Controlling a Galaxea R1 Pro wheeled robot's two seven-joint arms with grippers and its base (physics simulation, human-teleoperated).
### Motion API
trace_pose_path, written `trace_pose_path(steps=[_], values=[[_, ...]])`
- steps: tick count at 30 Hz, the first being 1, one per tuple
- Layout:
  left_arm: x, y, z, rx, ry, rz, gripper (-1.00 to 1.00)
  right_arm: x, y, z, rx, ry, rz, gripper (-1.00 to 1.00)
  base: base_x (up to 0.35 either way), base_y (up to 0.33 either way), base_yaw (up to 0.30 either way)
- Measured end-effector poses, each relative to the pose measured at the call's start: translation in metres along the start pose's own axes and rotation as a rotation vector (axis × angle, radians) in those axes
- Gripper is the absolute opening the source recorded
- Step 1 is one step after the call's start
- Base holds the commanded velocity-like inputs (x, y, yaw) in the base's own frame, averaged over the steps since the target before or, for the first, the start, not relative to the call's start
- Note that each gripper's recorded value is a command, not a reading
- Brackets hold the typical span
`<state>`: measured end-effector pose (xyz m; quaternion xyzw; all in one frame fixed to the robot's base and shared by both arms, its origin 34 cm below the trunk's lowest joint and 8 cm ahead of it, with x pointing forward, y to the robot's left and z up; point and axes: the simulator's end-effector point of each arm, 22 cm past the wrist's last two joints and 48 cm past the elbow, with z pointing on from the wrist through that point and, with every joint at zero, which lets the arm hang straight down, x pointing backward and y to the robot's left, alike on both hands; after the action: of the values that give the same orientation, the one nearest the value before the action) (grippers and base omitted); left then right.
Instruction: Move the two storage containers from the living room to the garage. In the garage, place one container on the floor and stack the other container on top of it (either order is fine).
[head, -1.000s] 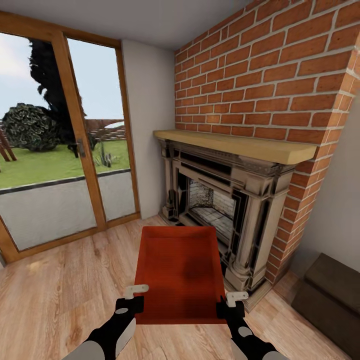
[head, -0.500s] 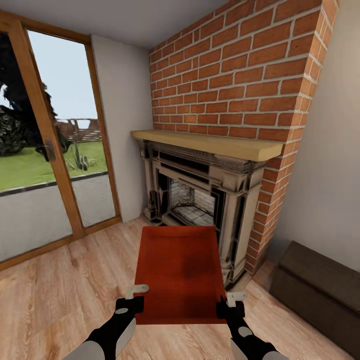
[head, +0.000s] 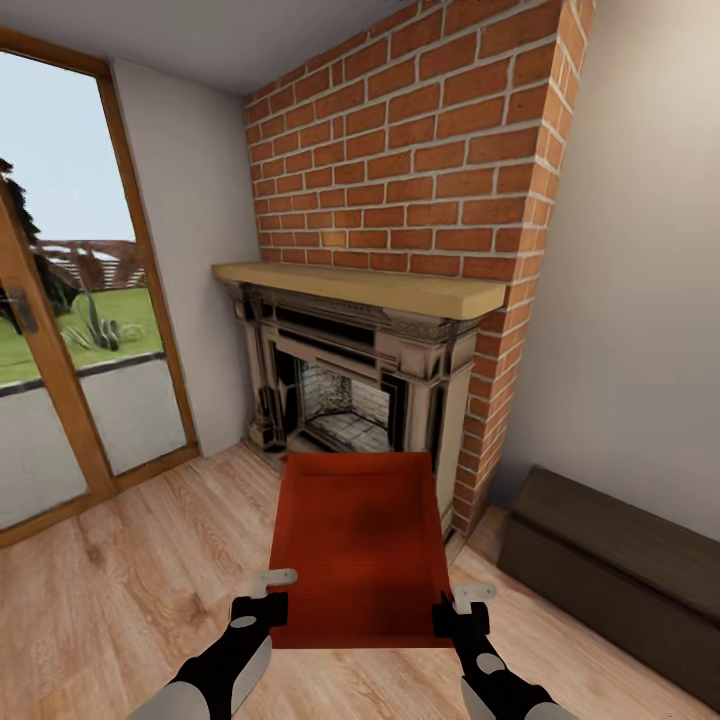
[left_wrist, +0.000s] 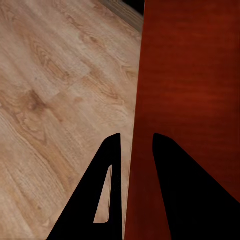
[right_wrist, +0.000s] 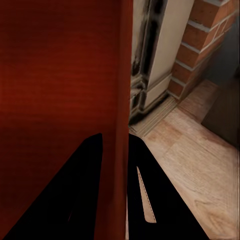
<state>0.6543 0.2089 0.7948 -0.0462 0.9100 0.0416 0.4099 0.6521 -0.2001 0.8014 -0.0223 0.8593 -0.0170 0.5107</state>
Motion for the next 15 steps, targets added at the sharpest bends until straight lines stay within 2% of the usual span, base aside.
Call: trace_pose_path(steps=[15], values=[[-0.0051,0.0,-0.0022,0.001,-0.01,-0.001,-1.0,-0.0054,-0.0003,-0.0011,0.001,-0.01,0.0,-1.0,0.0,0.0,-0.283]])
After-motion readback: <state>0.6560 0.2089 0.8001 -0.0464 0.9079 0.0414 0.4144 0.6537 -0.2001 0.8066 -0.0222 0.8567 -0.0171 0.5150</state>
